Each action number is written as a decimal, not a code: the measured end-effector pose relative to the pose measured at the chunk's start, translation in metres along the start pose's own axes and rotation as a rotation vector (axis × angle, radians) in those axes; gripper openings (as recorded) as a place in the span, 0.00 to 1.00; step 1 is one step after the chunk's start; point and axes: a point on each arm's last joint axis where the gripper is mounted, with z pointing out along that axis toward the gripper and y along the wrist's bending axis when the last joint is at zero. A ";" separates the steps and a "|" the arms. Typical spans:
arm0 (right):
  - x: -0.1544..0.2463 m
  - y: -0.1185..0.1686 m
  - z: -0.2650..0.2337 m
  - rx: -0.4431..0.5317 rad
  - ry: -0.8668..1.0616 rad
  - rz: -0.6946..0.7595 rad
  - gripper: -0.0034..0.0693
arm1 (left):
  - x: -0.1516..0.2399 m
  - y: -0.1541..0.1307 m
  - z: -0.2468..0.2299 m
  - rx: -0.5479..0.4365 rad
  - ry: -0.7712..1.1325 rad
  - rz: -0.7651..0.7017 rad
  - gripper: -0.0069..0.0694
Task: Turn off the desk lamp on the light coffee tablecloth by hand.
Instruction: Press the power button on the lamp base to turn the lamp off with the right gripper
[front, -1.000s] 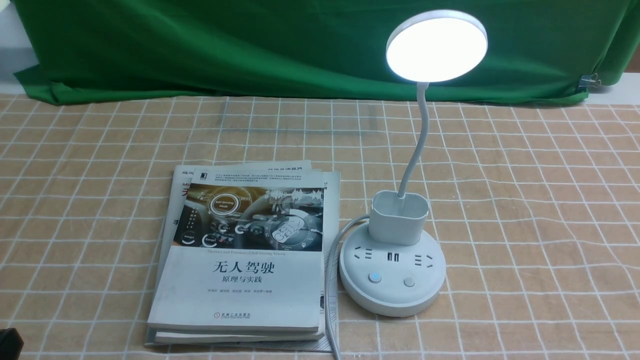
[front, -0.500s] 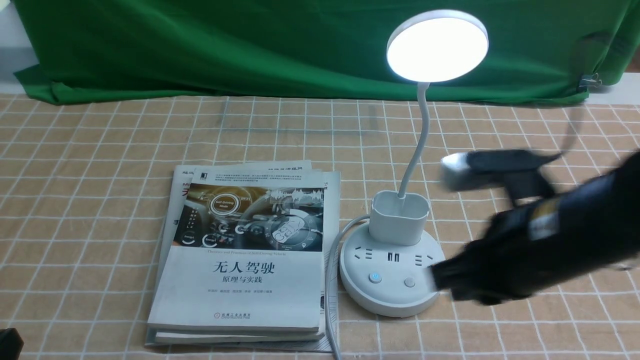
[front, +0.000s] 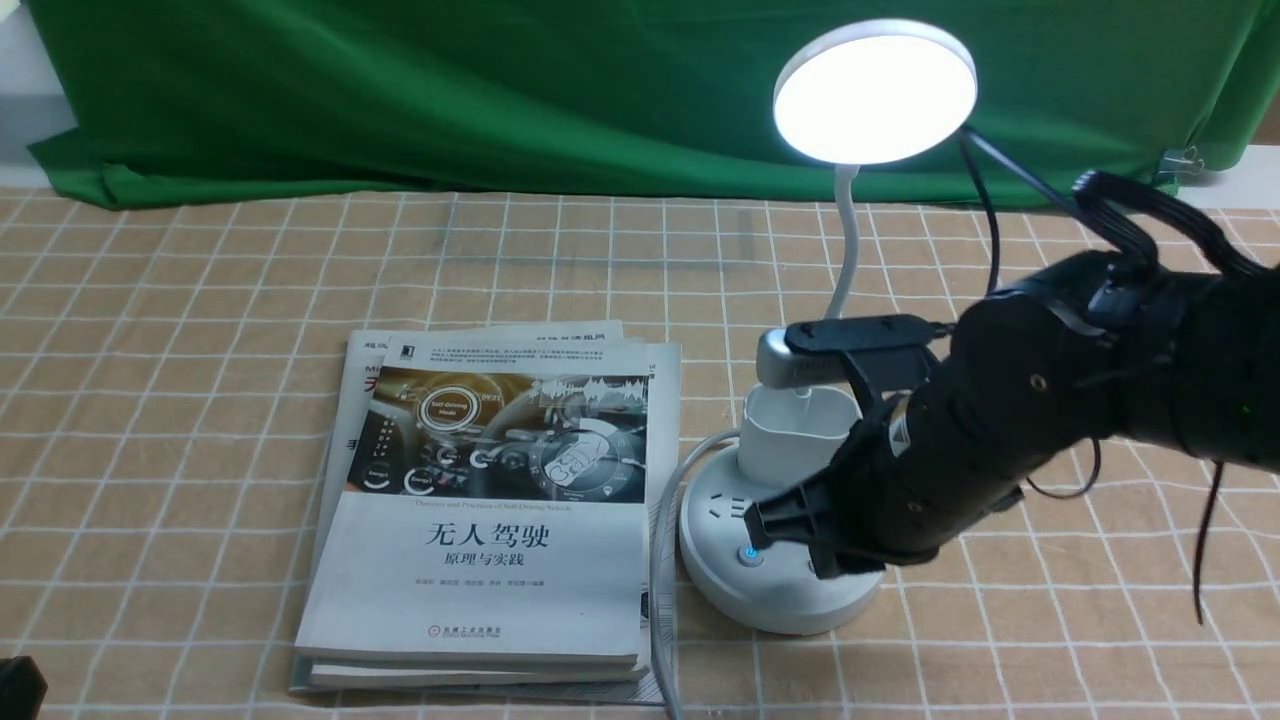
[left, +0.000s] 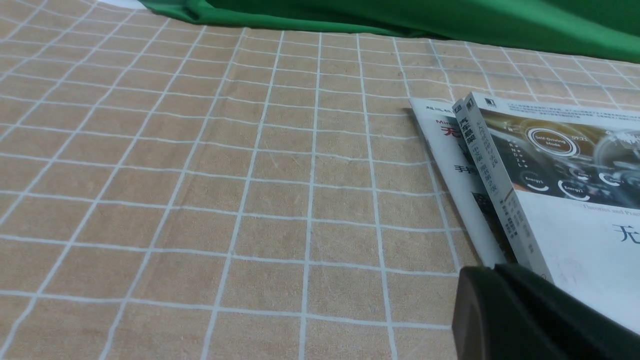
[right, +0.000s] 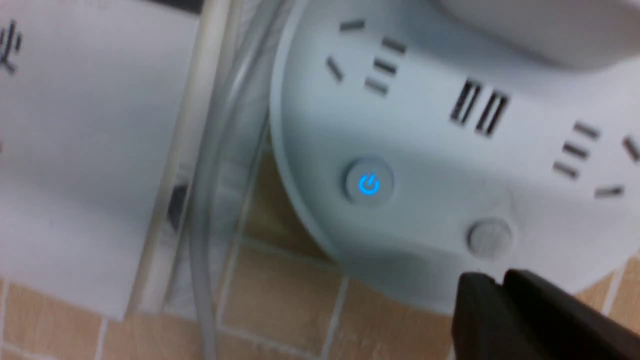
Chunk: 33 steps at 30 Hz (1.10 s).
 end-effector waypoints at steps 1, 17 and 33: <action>-0.001 0.000 0.000 0.002 -0.002 0.000 0.14 | 0.000 0.000 0.000 0.000 0.000 0.000 0.10; -0.004 -0.004 -0.001 0.009 -0.020 -0.019 0.10 | 0.000 0.000 0.000 0.000 0.000 0.001 0.10; -0.004 -0.005 0.026 0.026 0.036 -0.019 0.09 | 0.000 0.000 0.000 0.000 0.000 0.001 0.10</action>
